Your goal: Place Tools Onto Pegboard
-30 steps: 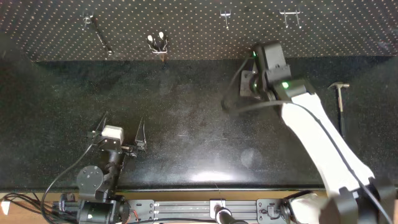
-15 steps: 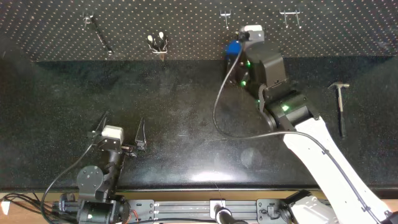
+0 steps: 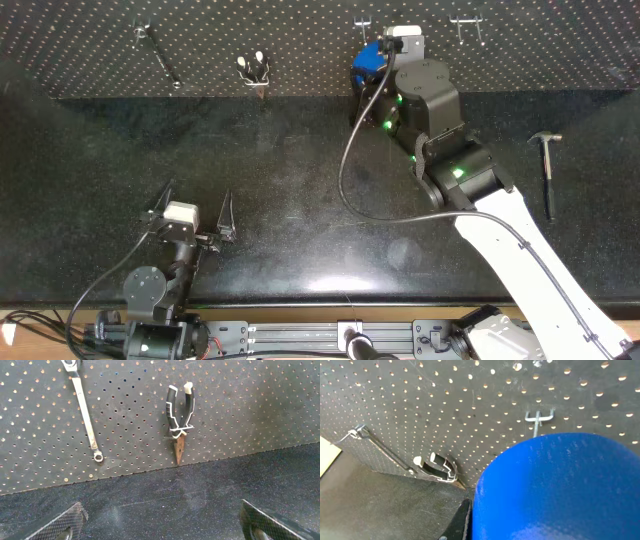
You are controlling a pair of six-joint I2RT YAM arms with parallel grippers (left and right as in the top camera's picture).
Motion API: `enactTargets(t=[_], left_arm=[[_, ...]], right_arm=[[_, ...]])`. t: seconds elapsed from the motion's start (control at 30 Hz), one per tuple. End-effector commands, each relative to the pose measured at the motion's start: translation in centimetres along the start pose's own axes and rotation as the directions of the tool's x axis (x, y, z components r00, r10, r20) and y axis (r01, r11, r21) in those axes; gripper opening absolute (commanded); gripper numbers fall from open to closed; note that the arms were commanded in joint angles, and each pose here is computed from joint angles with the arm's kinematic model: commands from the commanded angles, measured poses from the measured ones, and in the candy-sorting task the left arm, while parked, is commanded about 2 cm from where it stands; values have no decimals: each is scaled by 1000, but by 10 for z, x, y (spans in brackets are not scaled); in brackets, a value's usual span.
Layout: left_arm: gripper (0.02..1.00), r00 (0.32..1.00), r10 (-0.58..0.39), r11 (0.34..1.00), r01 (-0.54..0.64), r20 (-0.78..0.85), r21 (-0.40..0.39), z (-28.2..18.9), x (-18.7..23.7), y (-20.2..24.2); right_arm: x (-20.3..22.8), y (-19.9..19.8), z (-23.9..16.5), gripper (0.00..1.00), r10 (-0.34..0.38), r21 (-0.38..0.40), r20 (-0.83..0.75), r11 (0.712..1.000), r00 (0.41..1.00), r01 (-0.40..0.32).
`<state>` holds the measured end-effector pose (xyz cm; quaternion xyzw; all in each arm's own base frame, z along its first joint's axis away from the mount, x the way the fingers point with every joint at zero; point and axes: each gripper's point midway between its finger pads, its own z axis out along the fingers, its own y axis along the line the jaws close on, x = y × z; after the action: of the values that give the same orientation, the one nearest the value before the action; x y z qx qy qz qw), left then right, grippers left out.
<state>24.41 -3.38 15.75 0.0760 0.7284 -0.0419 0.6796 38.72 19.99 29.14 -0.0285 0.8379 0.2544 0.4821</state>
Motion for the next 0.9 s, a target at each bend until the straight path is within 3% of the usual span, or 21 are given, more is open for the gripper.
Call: enactTargets(t=[0.03,0.23,0.57,0.9], left_arm=[[996,1000,12,1000,-12,5,20,-1,0,-3],[996,1000,12,1000,-12,4,20,-1,0,-3],[996,1000,12,1000,-12,4,20,-1,0,-3],[996,1000,12,1000,-12,4,20,-1,0,-3]], right_arm=[[-14,12,-5,75,82,-36,32,996,996,-80],[-25,14,13,75,283,-63,63,958,957,-279],[-28,15,42,75,336,-60,42,941,941,-333],[-39,14,67,75,341,-61,55,939,938,-338]])
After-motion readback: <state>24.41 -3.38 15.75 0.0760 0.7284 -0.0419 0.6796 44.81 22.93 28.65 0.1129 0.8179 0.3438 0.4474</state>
